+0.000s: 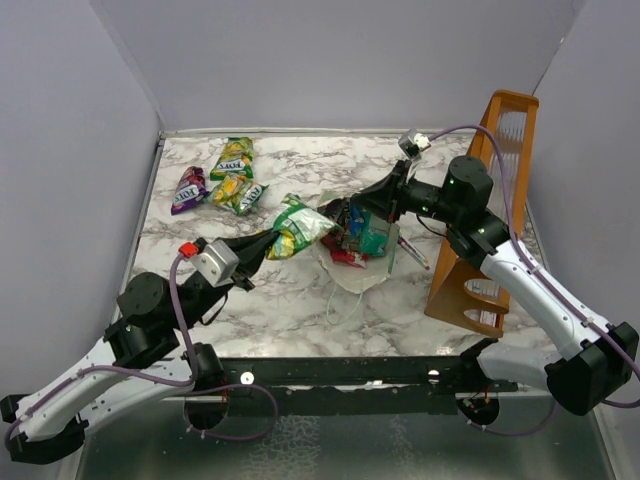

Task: Take the snacks out of the paper bag
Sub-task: Place the snack at the center of the board.

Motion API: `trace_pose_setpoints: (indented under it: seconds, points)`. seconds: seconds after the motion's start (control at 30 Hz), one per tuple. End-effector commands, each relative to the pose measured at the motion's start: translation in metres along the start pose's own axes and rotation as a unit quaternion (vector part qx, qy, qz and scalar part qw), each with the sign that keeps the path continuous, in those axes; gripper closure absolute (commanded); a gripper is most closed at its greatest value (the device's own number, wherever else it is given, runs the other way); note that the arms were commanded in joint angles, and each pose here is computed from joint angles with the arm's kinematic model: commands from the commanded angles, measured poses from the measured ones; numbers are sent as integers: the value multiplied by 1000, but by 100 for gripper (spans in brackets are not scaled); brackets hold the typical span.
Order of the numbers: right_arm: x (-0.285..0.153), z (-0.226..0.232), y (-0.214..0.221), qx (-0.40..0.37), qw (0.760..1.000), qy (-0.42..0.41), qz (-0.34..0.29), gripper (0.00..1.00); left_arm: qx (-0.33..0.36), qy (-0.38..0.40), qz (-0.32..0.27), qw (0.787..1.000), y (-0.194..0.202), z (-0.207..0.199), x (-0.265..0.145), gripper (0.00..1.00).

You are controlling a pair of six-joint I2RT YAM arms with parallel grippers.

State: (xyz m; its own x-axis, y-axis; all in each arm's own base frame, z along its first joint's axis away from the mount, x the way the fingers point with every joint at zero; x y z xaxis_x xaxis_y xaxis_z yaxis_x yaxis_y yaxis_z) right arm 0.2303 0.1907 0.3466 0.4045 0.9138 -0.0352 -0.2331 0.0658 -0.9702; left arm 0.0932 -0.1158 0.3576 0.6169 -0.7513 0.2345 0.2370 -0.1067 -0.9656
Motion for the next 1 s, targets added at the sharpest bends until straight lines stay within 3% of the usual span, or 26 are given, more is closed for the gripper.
trace_pose_setpoints:
  seconds: [0.0, 0.1, 0.23, 0.43, 0.63, 0.8, 0.97]
  points:
    - [1, -1, -3, -13, 1000, 6, -6, 99, 37, -137, -16, 990, -26, 26, 2, 100]
    - [1, 0, -3, -12, 1000, 6, -6, 99, 42, -243, 15, 969, -18, 38, 12, 100]
    - [-1, 1, -4, -13, 1000, 7, -7, 99, 30, -401, 50, 914, 5, 49, 14, 100]
    - [-2, 1, -4, -16, 1000, 9, -7, 99, 17, -470, 85, 879, 56, 46, 18, 100]
    - [-1, 1, 0, -9, 1000, 2, -4, 99, -53, -491, 173, 852, 133, 52, 25, 100]
    - [-2, 1, 1, -11, 1000, 6, -4, 99, -88, -546, 226, 802, 167, 90, 23, 100]
    - [-2, 1, 2, -8, 1000, 1, -11, 99, -116, -626, 243, 732, 192, 122, 30, 100]
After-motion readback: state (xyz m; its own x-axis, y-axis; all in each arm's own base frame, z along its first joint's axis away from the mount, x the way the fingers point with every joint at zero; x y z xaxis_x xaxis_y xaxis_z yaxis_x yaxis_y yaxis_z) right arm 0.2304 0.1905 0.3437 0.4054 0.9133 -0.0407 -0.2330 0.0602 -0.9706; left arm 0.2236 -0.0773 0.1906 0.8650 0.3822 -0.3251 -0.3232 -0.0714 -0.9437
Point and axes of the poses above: each gripper's point midway between its finger pads, its own x axis out along the fingers, its own z axis along the line the jaws close on, y = z × x, the point moved 10 cm from there along -x, back along the fingers, and after that the axes turned 3 degrees about -x, right-handed, at the moved point
